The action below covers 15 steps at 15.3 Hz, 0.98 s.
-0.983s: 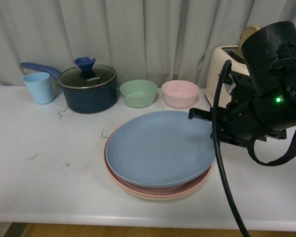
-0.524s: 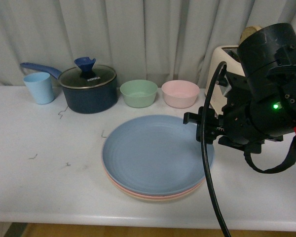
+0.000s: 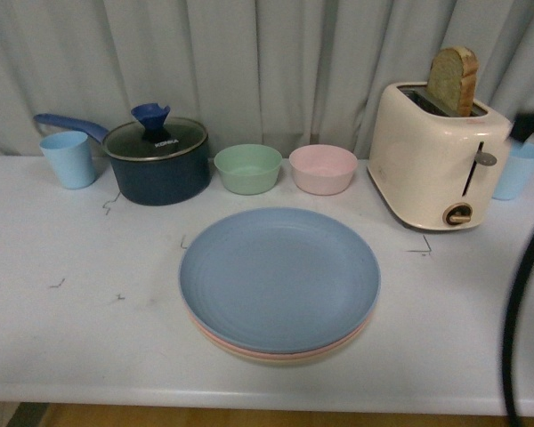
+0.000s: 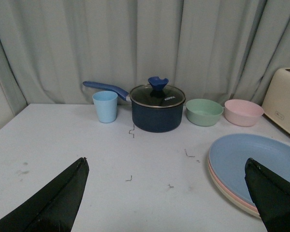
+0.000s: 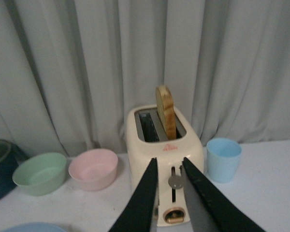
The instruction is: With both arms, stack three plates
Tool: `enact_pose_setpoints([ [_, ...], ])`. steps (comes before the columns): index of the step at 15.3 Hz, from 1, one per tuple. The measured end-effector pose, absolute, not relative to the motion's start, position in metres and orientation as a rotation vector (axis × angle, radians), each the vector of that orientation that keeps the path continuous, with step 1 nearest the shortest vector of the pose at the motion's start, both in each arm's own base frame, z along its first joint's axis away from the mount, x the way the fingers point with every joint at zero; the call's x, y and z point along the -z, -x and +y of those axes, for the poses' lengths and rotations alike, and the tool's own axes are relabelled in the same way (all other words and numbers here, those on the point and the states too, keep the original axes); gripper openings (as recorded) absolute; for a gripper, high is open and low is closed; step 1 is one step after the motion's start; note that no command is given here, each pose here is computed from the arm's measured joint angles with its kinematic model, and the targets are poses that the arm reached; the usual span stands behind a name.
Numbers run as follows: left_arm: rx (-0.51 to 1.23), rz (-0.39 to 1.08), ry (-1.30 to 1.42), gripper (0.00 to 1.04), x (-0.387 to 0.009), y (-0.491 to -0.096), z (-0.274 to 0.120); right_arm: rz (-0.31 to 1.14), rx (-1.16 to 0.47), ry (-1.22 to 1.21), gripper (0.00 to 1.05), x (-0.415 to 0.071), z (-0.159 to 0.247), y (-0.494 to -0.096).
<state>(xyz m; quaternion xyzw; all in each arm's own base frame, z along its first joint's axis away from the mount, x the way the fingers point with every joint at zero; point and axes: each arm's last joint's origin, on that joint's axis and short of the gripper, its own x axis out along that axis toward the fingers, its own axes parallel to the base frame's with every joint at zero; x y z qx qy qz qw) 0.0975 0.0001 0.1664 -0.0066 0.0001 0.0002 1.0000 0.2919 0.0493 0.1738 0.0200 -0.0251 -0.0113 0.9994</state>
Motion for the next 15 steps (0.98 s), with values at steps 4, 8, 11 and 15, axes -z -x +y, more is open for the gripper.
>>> enact_pose_setpoints([
  [4, 0.0, 0.0, 0.013, 0.98, -0.166, -0.098, 0.0, 0.053, 0.004, 0.0, 0.02, -0.154, 0.027, -0.234],
  [8, -0.001, 0.0, 0.013, 0.98, -0.166, -0.098, 0.0, 0.033, -0.004, -0.004, 0.02, -0.159, 0.015, -0.197],
  [11, -0.001, 0.0, 0.013, 0.98, -0.166, -0.098, 0.0, 0.006, 0.004, -0.006, 0.02, -0.164, 0.001, -0.176],
  [15, -0.001, 0.0, 0.014, 0.98, -0.166, -0.098, 0.0, 0.008, 0.008, -0.006, 0.02, -0.164, -0.001, -0.155],
])
